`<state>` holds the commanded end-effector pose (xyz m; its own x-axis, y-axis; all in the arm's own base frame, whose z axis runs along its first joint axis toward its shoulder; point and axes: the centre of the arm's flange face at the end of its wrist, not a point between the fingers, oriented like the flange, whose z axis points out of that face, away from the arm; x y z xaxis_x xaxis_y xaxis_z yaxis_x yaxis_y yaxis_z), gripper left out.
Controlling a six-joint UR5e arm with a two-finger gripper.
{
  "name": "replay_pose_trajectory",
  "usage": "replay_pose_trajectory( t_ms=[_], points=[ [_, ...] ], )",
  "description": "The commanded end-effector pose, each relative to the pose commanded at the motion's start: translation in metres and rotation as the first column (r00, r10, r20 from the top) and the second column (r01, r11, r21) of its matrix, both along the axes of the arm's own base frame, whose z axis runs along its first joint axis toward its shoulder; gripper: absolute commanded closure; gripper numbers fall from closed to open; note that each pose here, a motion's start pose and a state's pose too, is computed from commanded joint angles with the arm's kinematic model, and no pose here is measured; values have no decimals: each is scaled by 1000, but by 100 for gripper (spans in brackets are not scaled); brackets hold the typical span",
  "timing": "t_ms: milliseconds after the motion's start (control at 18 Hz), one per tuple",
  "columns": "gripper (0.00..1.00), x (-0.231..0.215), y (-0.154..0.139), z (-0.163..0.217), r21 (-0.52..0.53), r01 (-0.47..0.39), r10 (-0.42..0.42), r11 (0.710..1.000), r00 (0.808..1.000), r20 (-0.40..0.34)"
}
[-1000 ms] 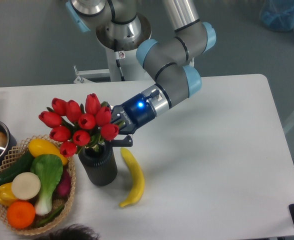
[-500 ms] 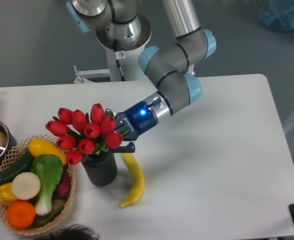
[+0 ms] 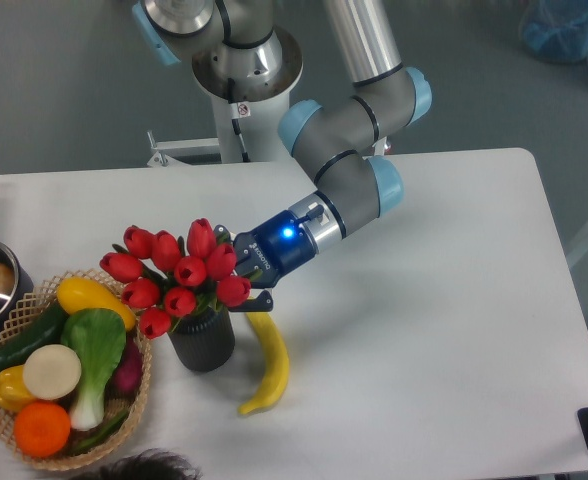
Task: Insert the flowers into the vase
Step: 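Push the tulips deeper into the vase and straighten them upright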
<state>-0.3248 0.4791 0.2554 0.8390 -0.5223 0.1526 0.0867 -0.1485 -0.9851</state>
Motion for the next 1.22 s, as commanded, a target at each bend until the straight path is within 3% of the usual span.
replay_pose_trajectory(
  t_ms=[333,611,1056,1222],
  points=[
    [68,4,-7,-7,-11,-7,7,1000,1000,15],
    [58,1,-10,-7,0,-14,14,1000,1000,-2],
    [27,4,-12,2,22,-10,11,1000,999,-46],
    [26,6,-12,7,26,-8,10,1000,999,-52]
  ],
)
